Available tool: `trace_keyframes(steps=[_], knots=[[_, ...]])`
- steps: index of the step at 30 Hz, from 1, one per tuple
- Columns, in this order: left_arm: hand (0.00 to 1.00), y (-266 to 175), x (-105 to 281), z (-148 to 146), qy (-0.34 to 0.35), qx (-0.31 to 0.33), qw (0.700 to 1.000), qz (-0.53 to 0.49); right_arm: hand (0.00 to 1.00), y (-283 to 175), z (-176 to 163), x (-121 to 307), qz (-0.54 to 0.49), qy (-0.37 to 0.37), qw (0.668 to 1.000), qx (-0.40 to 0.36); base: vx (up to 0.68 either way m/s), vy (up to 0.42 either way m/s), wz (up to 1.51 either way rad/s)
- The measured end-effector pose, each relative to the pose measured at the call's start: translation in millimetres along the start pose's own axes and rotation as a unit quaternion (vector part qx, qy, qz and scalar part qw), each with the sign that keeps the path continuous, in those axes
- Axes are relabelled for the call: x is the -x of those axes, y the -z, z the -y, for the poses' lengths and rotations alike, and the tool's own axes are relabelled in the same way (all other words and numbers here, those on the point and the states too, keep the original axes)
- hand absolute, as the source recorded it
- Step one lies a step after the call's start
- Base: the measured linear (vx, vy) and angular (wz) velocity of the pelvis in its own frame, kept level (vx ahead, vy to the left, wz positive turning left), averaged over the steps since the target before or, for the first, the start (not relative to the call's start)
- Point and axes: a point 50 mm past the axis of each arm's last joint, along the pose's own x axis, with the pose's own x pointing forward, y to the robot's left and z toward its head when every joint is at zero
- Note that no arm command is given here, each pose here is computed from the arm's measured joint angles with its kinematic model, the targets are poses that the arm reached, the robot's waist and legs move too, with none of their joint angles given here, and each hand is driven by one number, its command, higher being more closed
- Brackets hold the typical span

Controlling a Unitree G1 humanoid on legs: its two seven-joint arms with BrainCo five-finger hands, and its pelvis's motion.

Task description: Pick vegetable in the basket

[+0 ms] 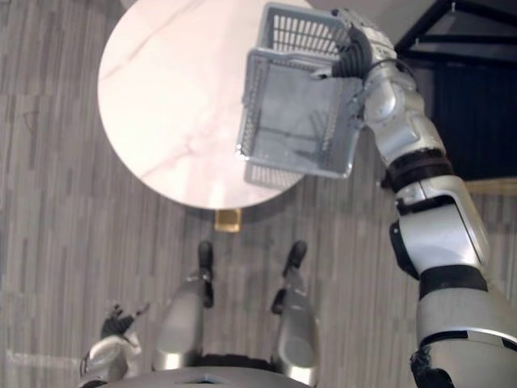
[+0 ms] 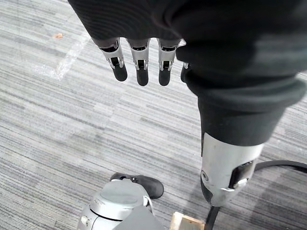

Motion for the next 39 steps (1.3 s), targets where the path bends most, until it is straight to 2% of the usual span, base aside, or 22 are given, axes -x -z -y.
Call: trace_keyframes(steps=[6,13,34,35,39], knots=[[0.00,0,0,0,0.000,0.000,1.000,0.000,0.00,5,-3,1,-0.010,-0.009,1.000,0.011,0.00,0.000,0.00],[0.00,0,0,1,0.001,-0.001,1.000,0.000,0.00,2,-14,2,0.005,-0.045,0.997,0.061,0.00,0.000,0.00],[0.00,0,1,6,0.014,-0.016,1.000,0.002,0.00,15,-14,3,-0.024,-0.039,0.997,0.065,0.00,0.002,0.03],[0.00,0,1,7,0.015,-0.019,1.000,0.002,1.00,17,-12,3,-0.029,-0.035,0.997,0.060,-0.01,0.001,0.10],[0.00,0,1,7,0.015,-0.020,1.000,0.002,1.00,26,-5,4,-0.053,-0.018,0.997,0.047,-0.01,-0.003,0.08]])
